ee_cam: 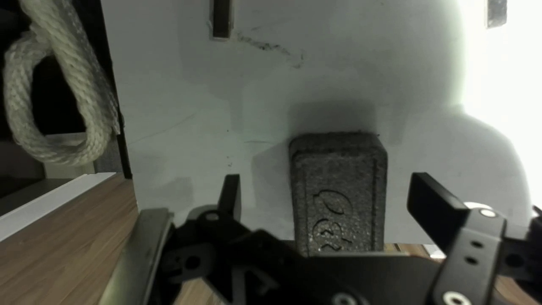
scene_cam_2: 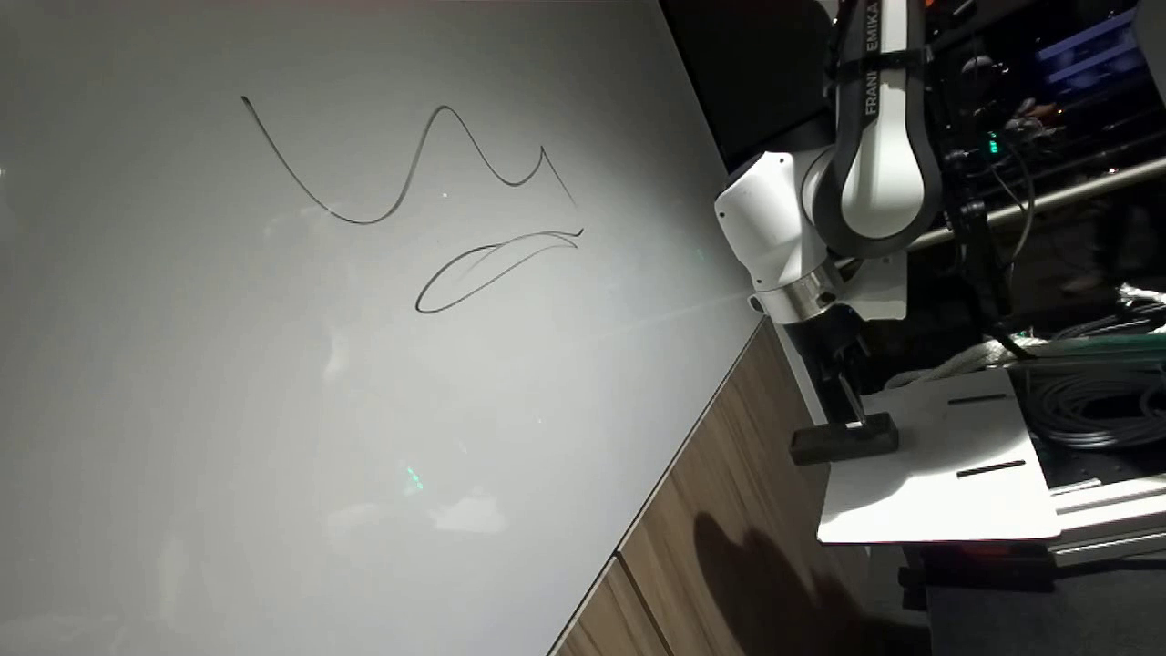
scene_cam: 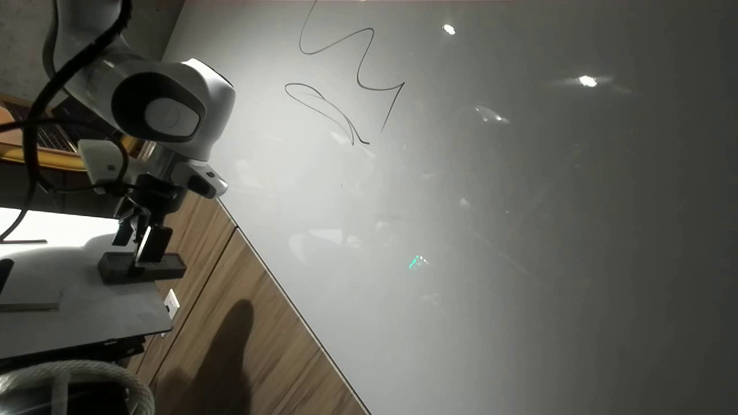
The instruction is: Use the eraser to wipe the whiteboard.
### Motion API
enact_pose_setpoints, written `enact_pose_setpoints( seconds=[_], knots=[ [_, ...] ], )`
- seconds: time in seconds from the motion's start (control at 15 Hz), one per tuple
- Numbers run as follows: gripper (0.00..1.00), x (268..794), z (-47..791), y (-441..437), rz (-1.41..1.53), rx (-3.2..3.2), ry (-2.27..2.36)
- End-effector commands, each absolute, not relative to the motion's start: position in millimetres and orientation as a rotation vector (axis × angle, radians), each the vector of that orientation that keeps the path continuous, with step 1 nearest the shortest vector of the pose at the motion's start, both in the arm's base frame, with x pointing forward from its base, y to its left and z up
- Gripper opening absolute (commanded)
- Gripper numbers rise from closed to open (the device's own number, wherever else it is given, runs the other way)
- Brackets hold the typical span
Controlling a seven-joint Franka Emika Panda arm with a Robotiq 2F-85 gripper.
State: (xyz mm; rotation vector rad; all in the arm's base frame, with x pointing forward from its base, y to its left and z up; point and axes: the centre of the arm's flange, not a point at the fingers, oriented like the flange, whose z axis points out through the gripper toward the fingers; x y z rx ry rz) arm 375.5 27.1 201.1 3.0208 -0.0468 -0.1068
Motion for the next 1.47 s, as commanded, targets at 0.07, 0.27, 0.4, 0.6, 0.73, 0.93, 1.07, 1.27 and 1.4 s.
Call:
enact_pose_setpoints(
  seconds=[0.07, 0.27, 0.4, 0.6, 0.73, 0.93, 1.07, 1.27, 1.4],
  knots=[
    [1.00, 387.2, 200.5, 35.9, -0.053, 3.015, -0.040],
    [1.00, 393.7, 200.2, 39.2, -0.046, 3.017, -0.039],
    [1.00, 396.6, 198.2, 40.4, -0.048, 3.017, -0.039],
    [1.00, 400.6, 194.1, 39.0, -0.059, 3.017, -0.043],
    [1.00, 401.1, 190.5, 37.5, -0.072, 3.018, -0.048],
    [1.00, 402.2, 188.1, 36.2, -0.082, 3.018, -0.052],
    [1.00, 402.2, 188.7, 36.8, -0.085, 3.017, -0.047],
    [0.68, 400.2, 189.1, 37.4, -0.084, 3.016, -0.042],
    [0.51, 399.9, 188.9, 37.7, -0.087, 3.014, -0.038]
  ],
)
